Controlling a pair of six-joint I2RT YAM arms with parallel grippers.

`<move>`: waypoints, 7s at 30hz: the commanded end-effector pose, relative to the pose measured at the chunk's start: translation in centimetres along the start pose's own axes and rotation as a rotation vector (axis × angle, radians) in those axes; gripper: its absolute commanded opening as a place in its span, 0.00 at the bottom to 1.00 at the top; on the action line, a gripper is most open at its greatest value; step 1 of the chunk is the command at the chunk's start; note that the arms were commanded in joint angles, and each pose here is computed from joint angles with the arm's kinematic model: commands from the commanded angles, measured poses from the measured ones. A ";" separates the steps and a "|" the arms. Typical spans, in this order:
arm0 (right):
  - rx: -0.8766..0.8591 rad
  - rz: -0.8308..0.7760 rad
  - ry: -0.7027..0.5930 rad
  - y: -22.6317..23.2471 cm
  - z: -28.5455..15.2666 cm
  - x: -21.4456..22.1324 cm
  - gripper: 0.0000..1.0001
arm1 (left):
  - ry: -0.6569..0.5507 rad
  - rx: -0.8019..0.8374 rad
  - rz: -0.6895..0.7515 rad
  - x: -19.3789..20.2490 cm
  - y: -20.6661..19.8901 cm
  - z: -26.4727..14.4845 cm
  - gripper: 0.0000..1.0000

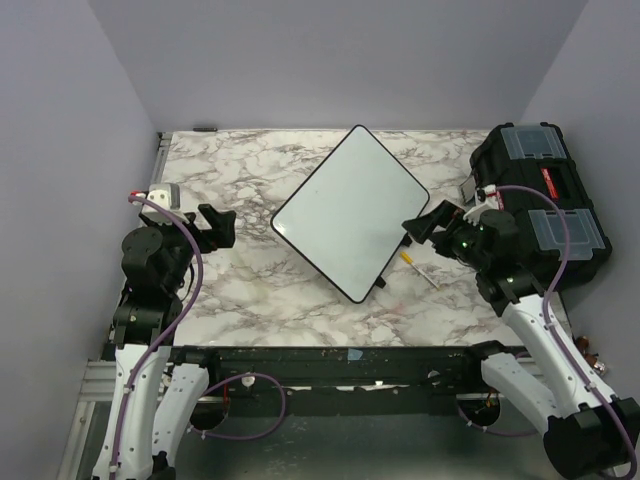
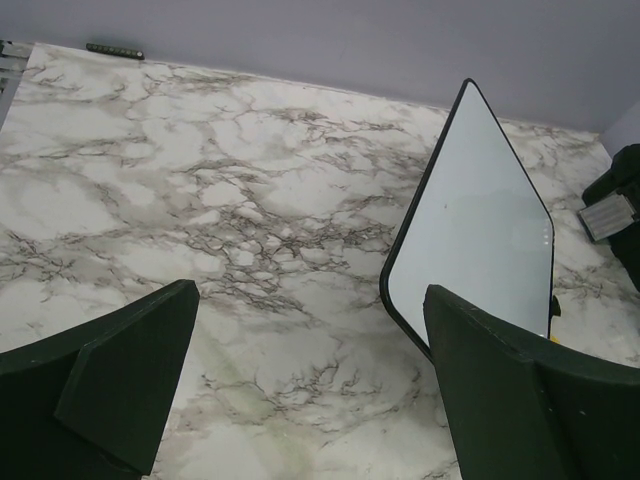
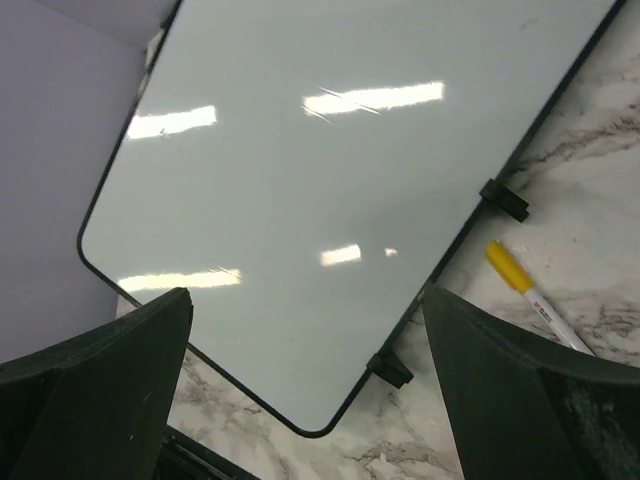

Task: Write a sentence on the whiteboard
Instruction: Pick up the whiteboard marker from the center of the board, then pass from the right arm to the left

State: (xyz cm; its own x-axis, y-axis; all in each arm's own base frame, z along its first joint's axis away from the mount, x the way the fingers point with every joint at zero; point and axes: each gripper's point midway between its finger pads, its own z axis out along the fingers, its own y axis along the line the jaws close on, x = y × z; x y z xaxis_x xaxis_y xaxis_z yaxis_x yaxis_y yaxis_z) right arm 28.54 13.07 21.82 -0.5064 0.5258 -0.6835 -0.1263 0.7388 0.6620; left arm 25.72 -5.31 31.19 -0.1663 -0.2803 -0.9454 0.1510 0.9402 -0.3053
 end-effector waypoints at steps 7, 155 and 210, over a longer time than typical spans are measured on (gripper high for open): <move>0.409 0.071 0.049 -9.5 -0.3 3.9 1.00 | 0.029 0.005 -0.056 0.2 -0.6 -0.8 0.98; -0.808 -0.745 0.545 19.8 -5.6 17.1 0.01 | 0.543 0.898 -0.218 8.7 -15.5 -8.4 0.70; -0.672 -0.215 0.129 24.9 -8.0 6.1 1.00 | 0.153 1.021 -0.323 1.6 -18.7 -8.8 0.00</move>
State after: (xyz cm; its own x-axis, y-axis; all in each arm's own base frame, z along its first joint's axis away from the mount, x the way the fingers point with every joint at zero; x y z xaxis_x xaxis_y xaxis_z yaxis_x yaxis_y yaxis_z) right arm 16.23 30.46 35.61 -0.4282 0.2322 -0.8734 -0.7394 0.4656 0.4863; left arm 14.25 -21.85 32.72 -0.5543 -0.2605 -0.7905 0.7418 0.2762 -0.6111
